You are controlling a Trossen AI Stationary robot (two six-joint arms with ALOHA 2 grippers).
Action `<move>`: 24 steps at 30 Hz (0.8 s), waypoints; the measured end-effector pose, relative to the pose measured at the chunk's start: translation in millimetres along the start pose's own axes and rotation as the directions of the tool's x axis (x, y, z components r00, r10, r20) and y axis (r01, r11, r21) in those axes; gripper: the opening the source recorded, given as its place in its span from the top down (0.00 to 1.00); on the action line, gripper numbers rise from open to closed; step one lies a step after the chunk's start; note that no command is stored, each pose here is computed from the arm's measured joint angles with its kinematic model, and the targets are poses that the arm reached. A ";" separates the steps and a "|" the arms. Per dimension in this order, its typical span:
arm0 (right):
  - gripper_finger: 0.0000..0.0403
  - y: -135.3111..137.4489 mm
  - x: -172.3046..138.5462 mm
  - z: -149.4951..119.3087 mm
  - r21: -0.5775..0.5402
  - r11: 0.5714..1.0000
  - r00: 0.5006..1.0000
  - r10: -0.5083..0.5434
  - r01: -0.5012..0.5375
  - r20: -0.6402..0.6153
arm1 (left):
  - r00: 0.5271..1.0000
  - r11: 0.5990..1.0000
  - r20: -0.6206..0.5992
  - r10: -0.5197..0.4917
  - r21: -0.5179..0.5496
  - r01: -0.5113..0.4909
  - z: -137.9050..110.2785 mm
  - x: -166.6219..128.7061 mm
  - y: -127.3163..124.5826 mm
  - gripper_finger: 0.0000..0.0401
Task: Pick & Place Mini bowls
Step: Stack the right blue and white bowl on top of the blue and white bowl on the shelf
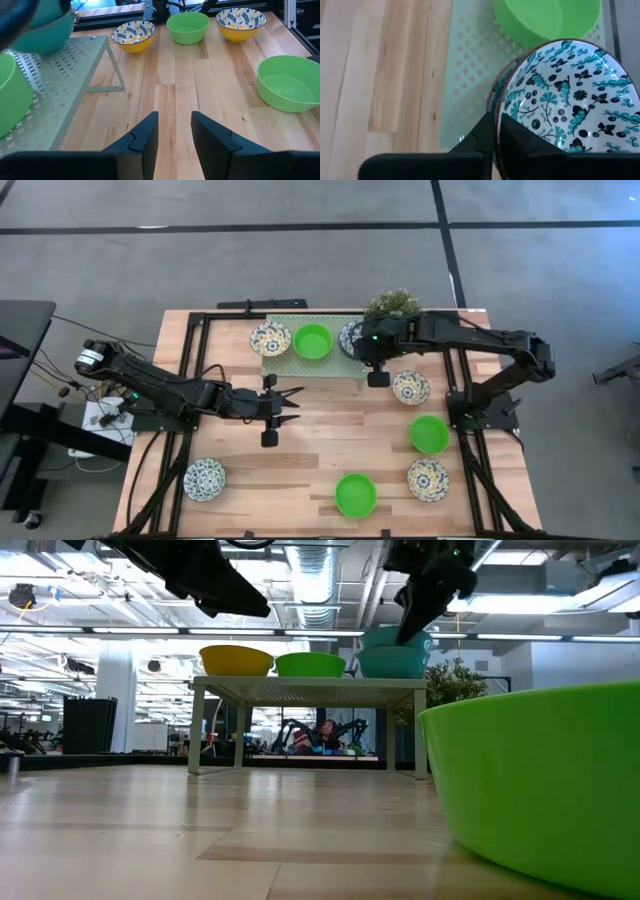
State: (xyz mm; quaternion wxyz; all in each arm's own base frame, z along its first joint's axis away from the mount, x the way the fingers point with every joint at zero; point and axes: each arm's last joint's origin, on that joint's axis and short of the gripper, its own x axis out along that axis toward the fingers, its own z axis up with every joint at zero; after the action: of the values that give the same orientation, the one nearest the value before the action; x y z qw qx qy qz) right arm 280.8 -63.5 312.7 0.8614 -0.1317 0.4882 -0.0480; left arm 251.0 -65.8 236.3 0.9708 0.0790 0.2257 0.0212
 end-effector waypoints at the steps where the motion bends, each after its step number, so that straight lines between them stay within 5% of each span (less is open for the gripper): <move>1: 0.95 0.2 2.2 0.1 -0.001 1.000 1.000 0.003 -0.003 -0.008 | 1.000 1.000 0.000 0.000 0.000 0.000 0.0 0.0 0.0 0.71; 24: 0.84 -0.5 7.5 3.3 -0.015 1.000 0.999 -0.005 0.004 -0.032 | 1.000 1.000 0.000 0.000 0.000 0.000 0.0 0.0 0.0 0.71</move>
State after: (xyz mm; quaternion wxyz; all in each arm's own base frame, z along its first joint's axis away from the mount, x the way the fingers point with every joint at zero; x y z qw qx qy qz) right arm 287.6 -65.0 308.3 0.8524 -0.1384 0.5019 -0.0485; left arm 251.0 -65.8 236.3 0.9708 0.0790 0.2257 0.0214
